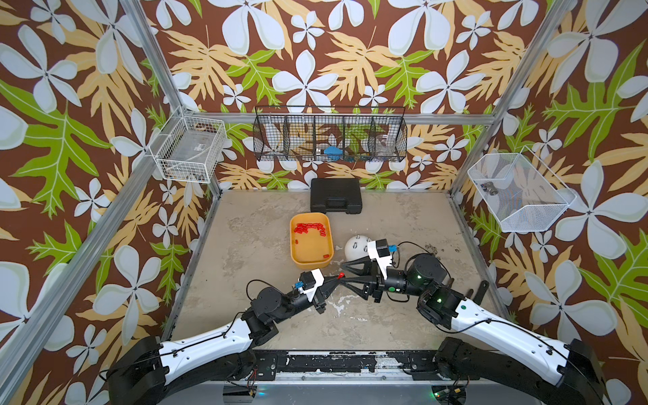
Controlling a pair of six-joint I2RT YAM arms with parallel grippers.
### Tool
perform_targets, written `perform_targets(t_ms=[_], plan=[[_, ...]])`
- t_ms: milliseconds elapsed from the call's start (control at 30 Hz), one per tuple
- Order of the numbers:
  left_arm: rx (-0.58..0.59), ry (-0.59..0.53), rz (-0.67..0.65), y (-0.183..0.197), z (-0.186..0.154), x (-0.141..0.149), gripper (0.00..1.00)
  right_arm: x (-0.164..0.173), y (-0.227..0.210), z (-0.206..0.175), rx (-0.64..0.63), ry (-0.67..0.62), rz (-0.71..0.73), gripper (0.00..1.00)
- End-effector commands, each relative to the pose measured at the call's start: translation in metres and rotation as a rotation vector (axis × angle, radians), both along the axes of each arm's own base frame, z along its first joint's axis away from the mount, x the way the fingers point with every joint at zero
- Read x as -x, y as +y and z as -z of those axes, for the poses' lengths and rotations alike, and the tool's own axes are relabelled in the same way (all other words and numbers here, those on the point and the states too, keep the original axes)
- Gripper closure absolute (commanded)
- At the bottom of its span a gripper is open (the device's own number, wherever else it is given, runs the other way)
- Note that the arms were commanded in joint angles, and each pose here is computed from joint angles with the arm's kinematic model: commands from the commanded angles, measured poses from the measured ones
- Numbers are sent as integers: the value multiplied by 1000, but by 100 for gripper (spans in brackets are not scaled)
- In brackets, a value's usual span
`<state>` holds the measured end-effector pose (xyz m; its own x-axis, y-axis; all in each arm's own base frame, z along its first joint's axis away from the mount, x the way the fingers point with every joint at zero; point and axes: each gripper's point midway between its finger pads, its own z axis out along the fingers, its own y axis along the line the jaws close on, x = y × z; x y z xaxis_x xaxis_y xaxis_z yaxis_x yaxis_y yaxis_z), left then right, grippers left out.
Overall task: Cover the protruding screws with screw protection sleeves
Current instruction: Pick up the screw protection sleeve from the center of the board.
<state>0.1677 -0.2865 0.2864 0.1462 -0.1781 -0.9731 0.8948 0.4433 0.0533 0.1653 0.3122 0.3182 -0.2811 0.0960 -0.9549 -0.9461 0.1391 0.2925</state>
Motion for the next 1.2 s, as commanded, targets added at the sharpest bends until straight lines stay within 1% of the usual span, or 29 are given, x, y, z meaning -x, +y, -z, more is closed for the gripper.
perform_targets(t_ms=[0, 33, 233, 267, 400, 500, 600, 633, 900, 933, 967, 1033, 1067, 1100, 1167], plan=[[22, -22, 7, 0, -9, 2, 100, -4, 0, -4, -8, -25, 26, 47], [22, -21, 8, 1, -8, 2, 100, -6, -1, -3, -7, -24, 35, 47], [23, -18, 19, 0, -8, 4, 100, -9, -1, -1, 2, -27, 47, 66], [27, -20, 20, 0, -10, 4, 100, -8, 0, 0, 5, -30, 39, 68], [26, -18, 26, -1, -9, 5, 100, -6, 2, 3, 11, -24, 24, 66], [25, -18, 28, 0, -8, 5, 100, -5, 3, 3, 12, -22, 12, 72], [26, -18, 25, 1, -8, 5, 100, -6, 2, 1, 6, -21, 17, 98], [26, -18, 25, 1, -8, 5, 100, -6, 2, 0, 5, -20, 20, 100], [18, -7, 16, 1, -2, 3, 100, -8, -2, -8, 9, -23, 42, 100], [13, -11, 15, 1, -1, 4, 93, -10, -2, -9, 17, -19, 53, 100], [6, -15, 8, 1, 1, 3, 67, -11, -1, -9, 28, -11, 55, 100], [-13, -11, -36, 3, 6, -4, 36, -20, -1, -8, 57, 8, 99, 100], [-28, -5, -73, 6, 11, -10, 27, -23, -1, -6, 79, 20, 116, 100], [-45, -6, -102, 7, 14, -14, 25, -26, -1, -4, 100, 29, 134, 100], [-73, -12, -166, 12, 19, -22, 25, -34, -1, 3, 149, 47, 197, 100]])
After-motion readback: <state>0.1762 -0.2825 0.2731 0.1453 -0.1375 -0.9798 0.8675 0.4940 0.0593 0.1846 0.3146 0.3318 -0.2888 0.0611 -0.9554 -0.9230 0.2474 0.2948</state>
